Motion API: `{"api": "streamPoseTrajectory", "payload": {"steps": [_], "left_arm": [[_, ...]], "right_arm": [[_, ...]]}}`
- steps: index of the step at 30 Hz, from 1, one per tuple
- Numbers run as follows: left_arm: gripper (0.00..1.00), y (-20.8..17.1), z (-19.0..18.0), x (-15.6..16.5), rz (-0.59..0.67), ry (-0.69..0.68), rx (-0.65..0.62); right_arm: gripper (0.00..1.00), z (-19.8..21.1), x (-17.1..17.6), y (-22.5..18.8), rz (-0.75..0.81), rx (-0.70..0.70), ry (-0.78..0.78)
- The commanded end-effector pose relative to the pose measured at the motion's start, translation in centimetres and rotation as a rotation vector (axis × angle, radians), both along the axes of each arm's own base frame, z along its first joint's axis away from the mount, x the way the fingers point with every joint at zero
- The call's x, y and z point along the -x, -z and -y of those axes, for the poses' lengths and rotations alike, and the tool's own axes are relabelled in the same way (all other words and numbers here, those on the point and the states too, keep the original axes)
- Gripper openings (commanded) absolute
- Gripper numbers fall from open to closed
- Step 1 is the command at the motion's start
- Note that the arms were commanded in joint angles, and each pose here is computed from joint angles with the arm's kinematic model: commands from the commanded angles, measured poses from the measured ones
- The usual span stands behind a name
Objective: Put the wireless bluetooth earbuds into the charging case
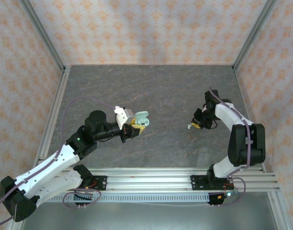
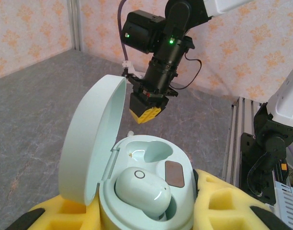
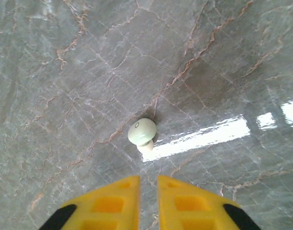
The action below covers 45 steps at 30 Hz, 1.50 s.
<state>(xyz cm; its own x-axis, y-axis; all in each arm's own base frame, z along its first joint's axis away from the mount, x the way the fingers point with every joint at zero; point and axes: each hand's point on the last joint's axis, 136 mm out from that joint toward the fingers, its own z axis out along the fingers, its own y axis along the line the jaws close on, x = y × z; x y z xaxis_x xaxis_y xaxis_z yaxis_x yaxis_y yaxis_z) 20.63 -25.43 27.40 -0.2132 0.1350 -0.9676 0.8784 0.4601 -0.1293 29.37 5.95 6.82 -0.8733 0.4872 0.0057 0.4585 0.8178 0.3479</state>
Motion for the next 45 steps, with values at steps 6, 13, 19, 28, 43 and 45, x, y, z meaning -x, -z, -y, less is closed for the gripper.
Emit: {"api": "streamPoseTrajectory", "payload": {"steps": [6,13,19,28,43,45], "left_arm": [[0.16,-0.6,-0.1,0.3,0.015,-0.008,0.009],[0.16,-0.4,-0.1,0.4,0.016,-0.007,0.0],[0.16,0.0,-0.1,0.3,0.019,-0.005,-0.015],[0.16,0.6,0.2,0.1,0.016,0.005,-0.038],[0.16,1.7,0.3,-0.1,0.005,0.005,-0.067],[0.16,1.6,0.4,-0.2,0.007,0.006,-0.066]], "right_arm": [[0.31,1.0,0.5,-2.2,0.0,0.184,-0.087],[0.37,-0.1,-0.1,-1.2,-0.012,0.118,-0.011],[0.37,-0.4,-0.6,-0.1,-0.05,0.111,0.004],[0.36,-1.3,-1.4,1.3,-0.079,0.107,-0.001],[0.36,-1.5,-2.3,3.3,-0.123,0.128,-0.01],[0.35,-1.6,-2.3,3.6,-0.129,0.127,-0.01]]}}
